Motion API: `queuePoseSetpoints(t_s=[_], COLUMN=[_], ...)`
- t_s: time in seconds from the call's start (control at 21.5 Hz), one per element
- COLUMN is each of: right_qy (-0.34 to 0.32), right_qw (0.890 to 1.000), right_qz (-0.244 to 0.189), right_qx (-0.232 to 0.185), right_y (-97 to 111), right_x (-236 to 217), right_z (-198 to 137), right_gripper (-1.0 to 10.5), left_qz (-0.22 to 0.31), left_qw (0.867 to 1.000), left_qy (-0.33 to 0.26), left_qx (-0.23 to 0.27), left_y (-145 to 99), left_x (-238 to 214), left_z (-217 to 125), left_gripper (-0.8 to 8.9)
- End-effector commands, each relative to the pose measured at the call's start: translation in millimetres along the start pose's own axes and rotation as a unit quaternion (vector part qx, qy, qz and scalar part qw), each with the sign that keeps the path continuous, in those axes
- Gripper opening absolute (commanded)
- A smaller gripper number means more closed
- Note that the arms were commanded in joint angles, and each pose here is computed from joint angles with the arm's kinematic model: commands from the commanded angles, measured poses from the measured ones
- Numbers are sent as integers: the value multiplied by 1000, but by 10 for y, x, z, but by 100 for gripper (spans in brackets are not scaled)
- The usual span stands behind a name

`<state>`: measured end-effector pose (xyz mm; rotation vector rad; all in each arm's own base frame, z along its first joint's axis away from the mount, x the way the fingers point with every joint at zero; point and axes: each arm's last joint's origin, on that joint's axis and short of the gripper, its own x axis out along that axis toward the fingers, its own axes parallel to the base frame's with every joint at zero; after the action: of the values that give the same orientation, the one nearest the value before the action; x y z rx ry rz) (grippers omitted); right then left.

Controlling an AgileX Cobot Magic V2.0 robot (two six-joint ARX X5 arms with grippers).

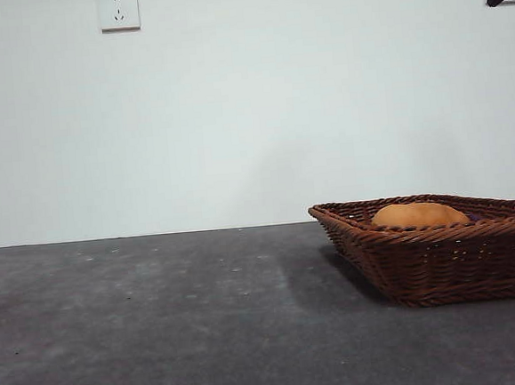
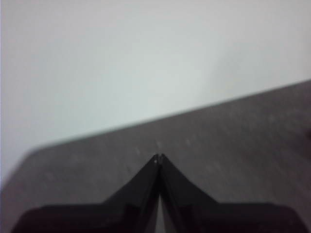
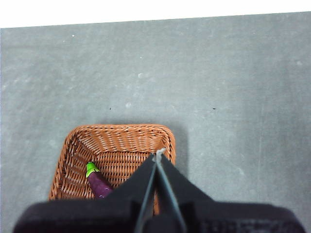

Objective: Help me put the vegetables on the table into the basket

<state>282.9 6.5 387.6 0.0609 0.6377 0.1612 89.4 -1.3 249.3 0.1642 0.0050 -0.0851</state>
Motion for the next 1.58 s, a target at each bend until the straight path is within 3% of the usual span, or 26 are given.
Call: queuePoseSetpoints(t_s=[0.05,0.42,1.3,1.44,1.58], right_qy=[1,0,1,-27,-61], right_qw=[1000,1000,1000,998,996], right_qz=[0,0,-3,-63,-66], right_qx=[2,2,2,-7,-11], right_y=[-1,-1,-3,5,83], right_x=[18,18,9,-255,-663], right_z=[-5,-5,-6,-1,-84], right_gripper=[2,2,2,2,2], left_qz=[14,22,20,20,20], left_qw=[999,990,988,988,988], left_qy=[15,80,85,86,88], left_qx=[-49,-117,-124,-124,-124], left_y=[-49,-138,-140,-140,-140], left_x=[33,75,85,85,87], left_z=[-381,-988,-995,-995,-999], left_gripper=[-5,-4,-4,-4,-4])
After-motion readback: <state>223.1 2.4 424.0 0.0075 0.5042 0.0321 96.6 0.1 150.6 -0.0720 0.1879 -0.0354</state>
